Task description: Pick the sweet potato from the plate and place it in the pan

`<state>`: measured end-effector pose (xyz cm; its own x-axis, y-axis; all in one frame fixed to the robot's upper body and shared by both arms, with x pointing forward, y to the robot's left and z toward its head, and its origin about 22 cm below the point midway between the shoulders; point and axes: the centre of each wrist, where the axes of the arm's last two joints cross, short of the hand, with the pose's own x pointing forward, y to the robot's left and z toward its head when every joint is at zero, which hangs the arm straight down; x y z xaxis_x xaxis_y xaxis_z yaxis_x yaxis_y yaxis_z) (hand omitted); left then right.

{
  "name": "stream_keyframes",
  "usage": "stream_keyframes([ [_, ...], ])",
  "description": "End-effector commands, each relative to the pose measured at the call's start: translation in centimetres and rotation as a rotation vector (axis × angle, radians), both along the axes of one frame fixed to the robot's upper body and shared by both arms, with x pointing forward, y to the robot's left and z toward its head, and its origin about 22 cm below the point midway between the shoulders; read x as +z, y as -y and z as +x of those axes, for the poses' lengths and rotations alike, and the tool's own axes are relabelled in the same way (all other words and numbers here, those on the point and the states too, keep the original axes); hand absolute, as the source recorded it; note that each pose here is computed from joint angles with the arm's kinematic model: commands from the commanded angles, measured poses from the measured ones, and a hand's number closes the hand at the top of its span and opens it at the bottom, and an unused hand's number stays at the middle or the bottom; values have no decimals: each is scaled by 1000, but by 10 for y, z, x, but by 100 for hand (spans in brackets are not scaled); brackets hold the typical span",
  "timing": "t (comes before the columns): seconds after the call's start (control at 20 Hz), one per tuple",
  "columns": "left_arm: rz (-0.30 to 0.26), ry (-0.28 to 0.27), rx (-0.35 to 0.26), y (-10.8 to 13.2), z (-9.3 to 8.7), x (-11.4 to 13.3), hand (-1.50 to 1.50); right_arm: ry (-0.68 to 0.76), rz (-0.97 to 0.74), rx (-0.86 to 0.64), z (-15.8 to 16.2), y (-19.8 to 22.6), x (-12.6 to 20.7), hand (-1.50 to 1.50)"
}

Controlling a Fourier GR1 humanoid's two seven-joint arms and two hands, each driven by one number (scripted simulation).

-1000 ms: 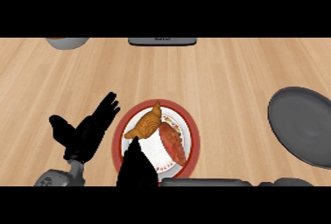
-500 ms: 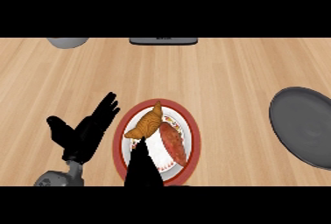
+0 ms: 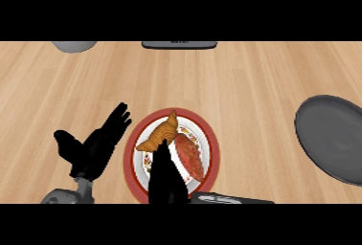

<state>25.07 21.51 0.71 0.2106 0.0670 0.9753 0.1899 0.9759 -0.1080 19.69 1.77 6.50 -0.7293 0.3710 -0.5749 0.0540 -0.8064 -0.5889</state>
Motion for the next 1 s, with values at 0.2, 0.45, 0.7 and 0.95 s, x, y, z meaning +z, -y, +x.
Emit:
stream_keyframes([
  [0.2,-3,1,-2,-26,-9,-5,0,30,-9,-20,43,24,-5,-150],
  [0.45,-12,4,-14,7,6,16,0,-2,65,26,41,6,-14,150],
  [0.7,-18,-5,-7,-18,0,13,0,48,25,178,57,13,-22,150],
  [0.95,-9,4,4,-13,4,7,0,41,153,29,41,22,-34,150],
])
